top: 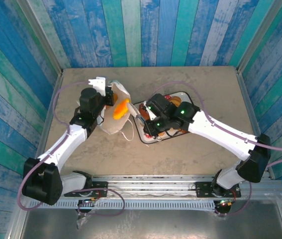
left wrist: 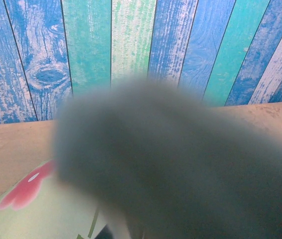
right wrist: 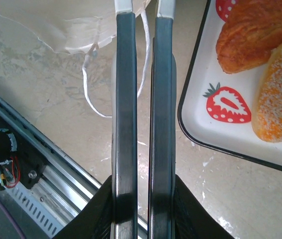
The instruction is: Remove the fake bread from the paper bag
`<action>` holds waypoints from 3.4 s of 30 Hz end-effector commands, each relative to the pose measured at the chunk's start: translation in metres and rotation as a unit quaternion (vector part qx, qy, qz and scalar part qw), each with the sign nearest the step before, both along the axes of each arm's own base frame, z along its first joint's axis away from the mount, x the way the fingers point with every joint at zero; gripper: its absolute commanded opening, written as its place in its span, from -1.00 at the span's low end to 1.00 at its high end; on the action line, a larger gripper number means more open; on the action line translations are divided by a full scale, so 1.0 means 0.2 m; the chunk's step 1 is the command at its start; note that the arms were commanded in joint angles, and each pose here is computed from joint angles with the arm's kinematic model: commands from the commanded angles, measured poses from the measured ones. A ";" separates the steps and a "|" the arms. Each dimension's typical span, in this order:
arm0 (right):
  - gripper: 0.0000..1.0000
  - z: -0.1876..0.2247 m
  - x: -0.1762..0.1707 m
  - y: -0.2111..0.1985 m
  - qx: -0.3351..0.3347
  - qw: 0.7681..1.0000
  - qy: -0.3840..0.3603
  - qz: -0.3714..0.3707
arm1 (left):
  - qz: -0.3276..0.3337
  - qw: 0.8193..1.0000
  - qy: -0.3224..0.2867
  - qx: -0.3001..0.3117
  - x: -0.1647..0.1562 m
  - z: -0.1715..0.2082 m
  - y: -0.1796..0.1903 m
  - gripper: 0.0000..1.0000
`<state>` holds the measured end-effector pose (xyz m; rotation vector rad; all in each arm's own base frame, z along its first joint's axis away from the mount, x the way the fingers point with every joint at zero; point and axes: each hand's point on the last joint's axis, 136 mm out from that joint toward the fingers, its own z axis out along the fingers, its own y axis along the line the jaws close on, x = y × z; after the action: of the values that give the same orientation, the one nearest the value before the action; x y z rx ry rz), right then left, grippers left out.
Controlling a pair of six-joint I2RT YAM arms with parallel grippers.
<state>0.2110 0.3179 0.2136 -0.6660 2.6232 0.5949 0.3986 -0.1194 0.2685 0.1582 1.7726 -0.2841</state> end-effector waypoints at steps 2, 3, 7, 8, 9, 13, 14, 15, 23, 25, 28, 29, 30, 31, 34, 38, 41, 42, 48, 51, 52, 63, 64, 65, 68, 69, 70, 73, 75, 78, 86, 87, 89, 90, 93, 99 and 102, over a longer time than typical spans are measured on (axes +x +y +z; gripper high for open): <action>-0.99 0.12 -0.01 -0.08 0.021 0.999 -0.030 -0.019 | -0.002 1.000 -0.007 -0.007 0.03 0.04 -0.01 -1.00; -0.99 0.14 -0.02 -0.09 0.024 0.999 -0.033 -0.023 | -0.002 1.000 -0.007 -0.006 0.03 0.04 -0.01 -1.00; -0.99 0.21 -0.02 -0.19 0.034 0.997 -0.056 -0.051 | 0.000 1.000 -0.008 -0.004 0.03 0.04 -0.01 -1.00; -0.99 0.22 -0.02 -0.22 0.034 0.995 -0.063 -0.062 | 0.000 1.000 -0.008 -0.003 0.02 0.04 -0.01 -1.00; -0.99 0.22 -0.02 -0.25 0.033 0.994 -0.069 -0.072 | 0.000 1.000 -0.009 -0.003 0.02 0.04 -0.01 -1.00; -0.99 0.21 0.02 -0.40 0.030 0.990 -0.070 -0.120 | -0.006 1.000 -0.011 -0.005 0.01 0.05 -0.02 -1.00; -0.99 0.19 0.03 -0.43 0.029 0.989 -0.068 -0.131 | -0.007 1.000 -0.010 -0.005 0.01 0.05 -0.02 -1.00; -0.99 0.18 0.04 -0.46 0.027 0.987 -0.063 -0.142 | -0.008 1.000 -0.011 -0.006 0.01 0.05 -0.02 -0.99; -0.99 0.06 0.03 -0.52 0.012 0.989 -0.030 -0.144 | -0.009 1.000 -0.012 -0.004 -0.01 0.06 -0.01 -1.00; -0.99 0.02 0.01 -0.52 -0.007 0.992 -0.013 -0.129 | -0.010 1.000 -0.014 -0.004 -0.01 0.07 -0.01 -1.00; -0.99 -0.04 -0.03 -0.53 -0.052 0.993 0.010 -0.108 | -0.008 1.000 -0.016 -0.004 -0.02 0.08 -0.01 -1.00; -0.99 -0.06 -0.04 -0.52 -0.064 0.993 0.014 -0.098 | -0.008 1.000 -0.016 -0.003 -0.02 0.08 -0.01 -0.99; -0.99 -0.07 -0.06 -0.52 -0.073 0.993 0.019 -0.088 | -0.007 1.000 -0.016 -0.002 -0.02 0.08 -0.01 -1.00; -0.99 -0.08 -0.08 -0.52 -0.085 0.993 0.024 -0.076 | -0.007 1.000 -0.017 -0.002 -0.02 0.08 0.00 -1.00; -0.99 -0.12 -0.14 -0.53 -0.129 0.990 0.033 -0.045 | -0.006 1.000 -0.017 -0.001 -0.02 0.09 0.00 -1.00; -0.99 -0.14 -0.18 -0.54 -0.173 0.984 0.036 -0.010 | -0.006 1.000 -0.018 -0.003 -0.02 0.09 0.00 -1.00; -0.99 -0.15 -0.18 -0.52 -0.182 0.983 0.036 0.013 | -0.007 1.000 -0.019 -0.006 -0.02 0.09 0.00 -1.00; -0.99 -0.16 -0.18 -0.52 -0.188 0.981 0.037 0.020 | -0.008 1.000 -0.019 -0.006 -0.03 0.09 -0.01 -1.00; -0.94 -0.23 -0.16 -0.51 -0.217 0.974 0.037 0.044 | -0.009 1.000 -0.021 -0.006 -0.03 0.10 -0.01 -1.00; -0.92 -0.25 -0.13 -0.50 -0.231 0.971 0.036 0.044 | -0.010 1.000 -0.020 -0.006 -0.03 0.10 -0.01 -1.00; -0.90 -0.26 -0.13 -0.50 -0.234 0.971 0.035 0.044 | -0.011 1.000 -0.019 -0.006 -0.03 0.10 -0.01 -1.00; -0.66 -0.25 -0.05 -0.47 -0.241 0.969 0.011 0.047 | -0.015 1.000 -0.020 -0.008 -0.02 0.10 -0.02 -0.99; -0.64 -0.25 -0.05 -0.47 -0.241 0.969 0.008 0.051 | -0.015 1.000 -0.020 -0.009 -0.02 0.10 -0.02 -0.99; -0.62 -0.25 -0.05 -0.46 -0.242 0.969 0.008 0.055 | -0.015 1.000 -0.020 -0.008 -0.02 0.10 -0.02 -1.00; -0.59 -0.26 -0.04 -0.45 -0.250 0.966 0.006 0.068 | -0.016 1.000 -0.021 -0.008 -0.02 0.11 -0.02 -1.00; -0.56 -0.27 -0.03 -0.46 -0.256 0.964 0.006 0.069 | -0.017 1.000 -0.021 -0.008 -0.03 0.11 -0.02 -1.00; -0.53 -0.27 -0.03 -0.46 -0.261 0.963 0.006 0.071 | -0.016 1.000 -0.021 -0.009 -0.03 0.11 -0.02 -1.00; -0.41 -0.28 -0.03 -0.47 -0.268 0.961 0.007 0.073 | -0.017 1.000 -0.022 -0.009 -0.03 0.11 -0.02 -1.00; -0.34 -0.28 -0.03 -0.48 -0.269 0.960 0.007 0.073 | -0.018 1.000 -0.023 -0.009 -0.03 0.12 -0.02 -1.00; -0.27 -0.28 -0.03 -0.50 -0.271 0.960 0.006 0.066 | -0.019 1.000 -0.021 -0.010 -0.03 0.11 -0.03 -1.00; -0.25 -0.23 -0.02 -0.50 -0.249 0.967 -0.003 0.051 | -0.026 0.999 -0.022 -0.010 -0.04 0.12 -0.04 -0.99; -0.25 -0.21 -0.02 -0.49 -0.242 0.969 -0.004 0.050 | -0.026 0.999 -0.022 -0.009 -0.03 0.12 -0.04 -1.00; -0.25 -0.19 -0.02 -0.49 -0.232 0.972 -0.007 0.046 | -0.027 0.999 -0.020 -0.006 -0.03 0.11 -0.04 -1.00; -0.25 -0.17 -0.02 -0.49 -0.228 0.973 -0.009 0.043 | -0.027 0.999 -0.019 -0.005 -0.03 0.11 -0.04 -1.00; -0.24 -0.14 -0.01 -0.49 -0.219 0.975 -0.015 0.032 | -0.027 0.999 -0.018 -0.004 -0.04 0.11 -0.04 -1.00; -0.21 -0.07 0.00 -0.49 -0.195 0.980 -0.024 0.017 | -0.030 0.999 -0.017 -0.002 -0.04 0.10 -0.04 -0.99; -0.22 -0.02 -0.01 -0.47 -0.175 0.984 -0.026 0.010 | -0.032 0.999 -0.016 -0.002 -0.04 0.10 -0.04 -1.00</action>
<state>0.2097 0.2199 0.1891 -0.8545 2.7315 0.0389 0.3949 -0.1270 0.2636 0.1997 1.7924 -0.3214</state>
